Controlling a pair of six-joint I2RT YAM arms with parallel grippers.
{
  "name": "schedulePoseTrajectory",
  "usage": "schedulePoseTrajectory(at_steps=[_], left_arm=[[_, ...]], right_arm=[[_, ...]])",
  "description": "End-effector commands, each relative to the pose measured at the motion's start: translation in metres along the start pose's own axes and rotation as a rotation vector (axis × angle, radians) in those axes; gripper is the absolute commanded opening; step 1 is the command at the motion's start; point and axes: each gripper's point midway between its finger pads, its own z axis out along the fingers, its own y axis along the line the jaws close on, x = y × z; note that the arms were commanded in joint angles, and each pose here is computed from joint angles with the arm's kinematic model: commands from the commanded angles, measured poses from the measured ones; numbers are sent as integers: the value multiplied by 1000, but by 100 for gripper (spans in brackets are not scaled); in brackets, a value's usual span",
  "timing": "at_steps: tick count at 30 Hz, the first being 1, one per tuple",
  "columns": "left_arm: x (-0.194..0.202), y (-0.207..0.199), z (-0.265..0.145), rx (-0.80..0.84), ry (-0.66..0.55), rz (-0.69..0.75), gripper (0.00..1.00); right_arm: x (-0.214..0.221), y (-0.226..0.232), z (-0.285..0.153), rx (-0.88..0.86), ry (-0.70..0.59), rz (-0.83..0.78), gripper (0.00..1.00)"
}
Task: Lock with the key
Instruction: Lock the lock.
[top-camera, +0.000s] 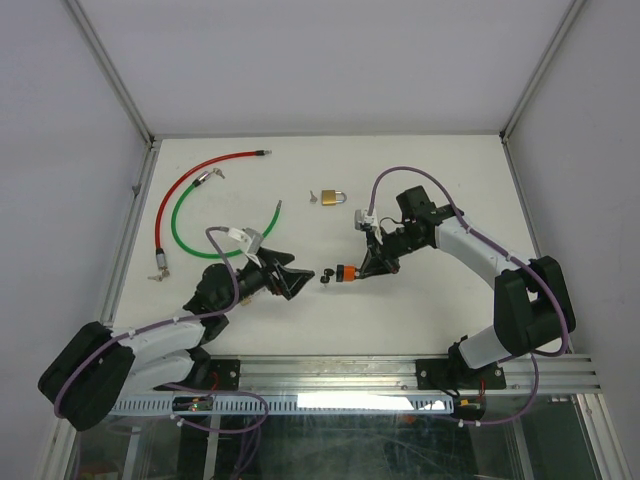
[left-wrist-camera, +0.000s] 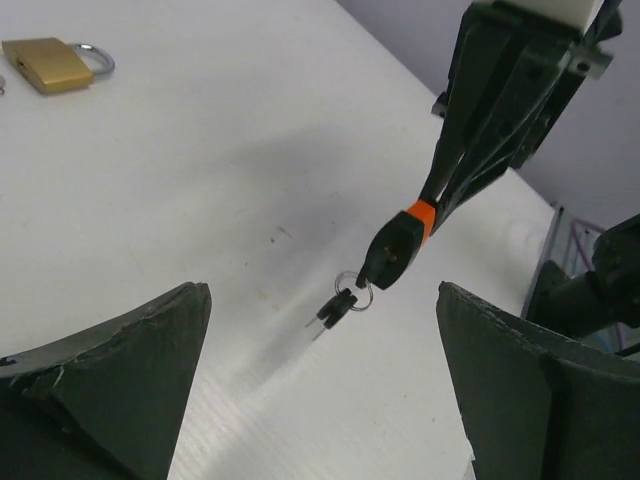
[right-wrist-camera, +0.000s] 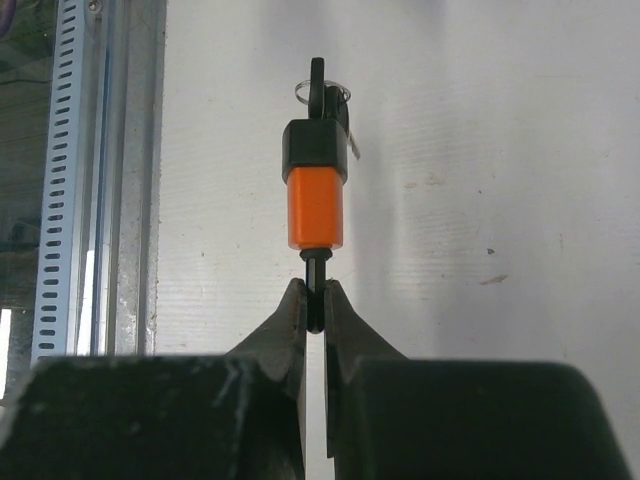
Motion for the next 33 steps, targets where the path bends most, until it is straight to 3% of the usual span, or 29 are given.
schedulePoseTrajectory(at_steps=[1, 9, 21, 33], left_arm=[[-36, -52, -10, 363, -78, -34, 99], [-25, -53, 11, 417, 18, -47, 94], [-1, -35, 40, 392, 145, -81, 58], [15, -37, 45, 452, 205, -144, 40]], right_arm=[[-27, 5, -7, -27, -77, -80, 0], [-27, 7, -7, -39, -77, -79, 0], [-27, 8, -6, -45, -78, -76, 0], [-26, 7, -6, -48, -76, -73, 0]])
